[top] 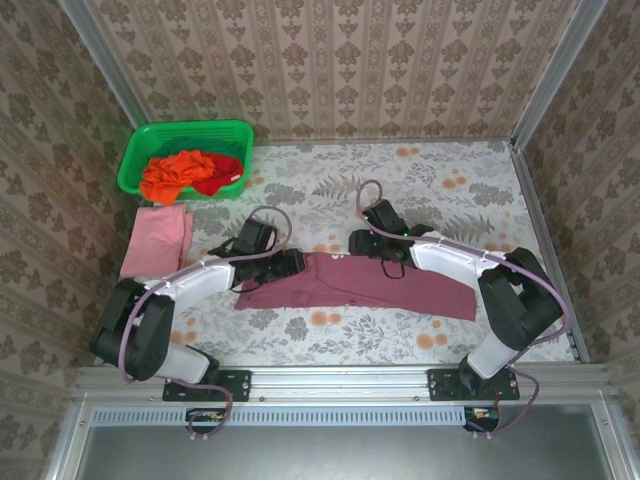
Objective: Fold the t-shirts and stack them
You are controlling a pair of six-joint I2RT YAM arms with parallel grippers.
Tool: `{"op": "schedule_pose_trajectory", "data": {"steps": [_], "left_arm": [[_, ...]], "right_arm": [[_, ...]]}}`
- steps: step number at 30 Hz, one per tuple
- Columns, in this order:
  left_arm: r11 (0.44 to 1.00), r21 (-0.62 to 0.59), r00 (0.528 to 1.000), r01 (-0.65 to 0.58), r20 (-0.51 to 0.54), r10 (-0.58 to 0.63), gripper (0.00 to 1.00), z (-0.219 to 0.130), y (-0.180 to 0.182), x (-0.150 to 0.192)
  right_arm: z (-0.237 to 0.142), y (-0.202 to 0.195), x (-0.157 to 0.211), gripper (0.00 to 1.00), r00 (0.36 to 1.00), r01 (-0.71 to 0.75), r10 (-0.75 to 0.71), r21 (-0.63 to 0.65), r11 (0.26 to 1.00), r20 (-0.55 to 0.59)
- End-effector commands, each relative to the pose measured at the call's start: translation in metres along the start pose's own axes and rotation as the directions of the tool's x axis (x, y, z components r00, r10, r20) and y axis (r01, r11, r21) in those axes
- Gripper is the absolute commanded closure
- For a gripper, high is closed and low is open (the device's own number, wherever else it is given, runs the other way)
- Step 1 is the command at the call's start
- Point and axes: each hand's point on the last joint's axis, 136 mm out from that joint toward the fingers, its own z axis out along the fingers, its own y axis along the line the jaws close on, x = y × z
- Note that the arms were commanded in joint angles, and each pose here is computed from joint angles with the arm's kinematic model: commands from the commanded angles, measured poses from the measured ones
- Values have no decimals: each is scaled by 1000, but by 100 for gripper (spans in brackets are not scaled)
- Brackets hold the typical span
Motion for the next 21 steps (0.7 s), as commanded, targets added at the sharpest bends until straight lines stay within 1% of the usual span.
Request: {"op": "schedule_pose_trajectory", "data": {"steps": [1,4,6,8,10,13,17,21], "left_arm": [[998,6,998,56,8,-56,26,8,5,4],[997,-35,997,74,-7,-74,26,10,19,15],[994,-62,996,88,-21,-89,26,11,29,23],[992,-77,994,103,-33,-105,26,13,37,32],[989,-92,992,118,-42,-123,26,15,45,39],[989,-94,991,116,-53,-121,26,22,50,39],[996,-85,997,14,-76,-20,25,36,35,4],[989,-70,986,-131,-111,123,23,61,14,-38]], "right_arm": [[-27,-50,21,36,996,-84,88,134,987,-23],[-59,-98,33,36,980,-197,193,234,952,39],[-82,-131,48,36,962,-271,263,307,912,66],[-98,-154,63,35,944,-327,319,345,880,81],[-107,-169,78,35,930,-363,362,357,861,71],[-103,-172,87,36,914,-395,403,299,869,37],[-87,-154,70,37,913,-400,407,196,896,3],[-68,-145,55,37,919,-385,394,164,908,-27]]}}
